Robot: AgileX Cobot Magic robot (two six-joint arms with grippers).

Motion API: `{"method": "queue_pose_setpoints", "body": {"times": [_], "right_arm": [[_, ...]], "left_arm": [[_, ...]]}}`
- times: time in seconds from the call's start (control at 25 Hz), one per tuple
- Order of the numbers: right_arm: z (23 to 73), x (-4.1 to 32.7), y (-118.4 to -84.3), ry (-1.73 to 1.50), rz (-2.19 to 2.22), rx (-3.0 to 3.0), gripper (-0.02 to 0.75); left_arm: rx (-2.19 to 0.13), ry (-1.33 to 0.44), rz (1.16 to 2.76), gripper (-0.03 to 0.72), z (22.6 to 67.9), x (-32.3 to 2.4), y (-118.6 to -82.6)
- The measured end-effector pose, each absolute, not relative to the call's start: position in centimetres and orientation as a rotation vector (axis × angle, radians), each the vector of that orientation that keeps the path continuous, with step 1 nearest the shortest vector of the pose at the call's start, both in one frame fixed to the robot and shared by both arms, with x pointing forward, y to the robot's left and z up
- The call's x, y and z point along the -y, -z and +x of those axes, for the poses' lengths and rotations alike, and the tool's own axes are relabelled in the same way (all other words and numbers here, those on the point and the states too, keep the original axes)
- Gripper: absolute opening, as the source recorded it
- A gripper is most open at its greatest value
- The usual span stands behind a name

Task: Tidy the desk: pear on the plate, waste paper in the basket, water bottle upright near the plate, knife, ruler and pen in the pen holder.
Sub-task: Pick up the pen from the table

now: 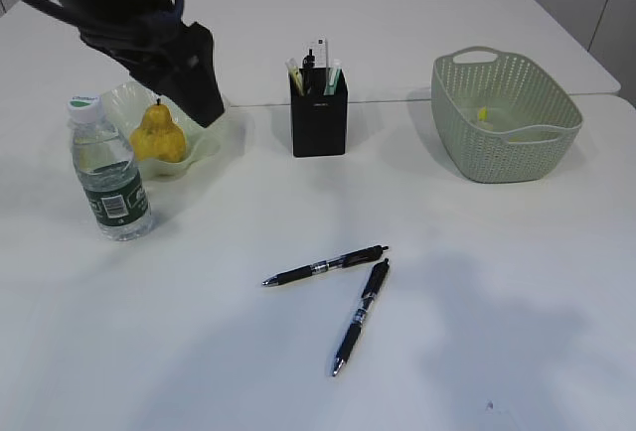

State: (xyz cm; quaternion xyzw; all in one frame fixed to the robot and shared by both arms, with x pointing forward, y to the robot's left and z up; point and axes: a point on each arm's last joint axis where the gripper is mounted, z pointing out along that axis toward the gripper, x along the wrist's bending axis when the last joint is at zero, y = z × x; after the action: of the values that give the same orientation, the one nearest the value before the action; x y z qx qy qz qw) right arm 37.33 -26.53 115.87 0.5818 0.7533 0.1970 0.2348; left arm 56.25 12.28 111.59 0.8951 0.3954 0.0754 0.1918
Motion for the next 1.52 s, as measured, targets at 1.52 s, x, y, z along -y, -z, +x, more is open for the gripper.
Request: {"method": "queue_pose_setpoints", "body": {"times": [1.52], "right_arm": [[28.1,28.8,-109.1,-0.987,1.447,-1.914,0.3]], "left_arm": [[-0.819,0.015,2.874,0.527,56.0,-2.4,-98.7]]}}
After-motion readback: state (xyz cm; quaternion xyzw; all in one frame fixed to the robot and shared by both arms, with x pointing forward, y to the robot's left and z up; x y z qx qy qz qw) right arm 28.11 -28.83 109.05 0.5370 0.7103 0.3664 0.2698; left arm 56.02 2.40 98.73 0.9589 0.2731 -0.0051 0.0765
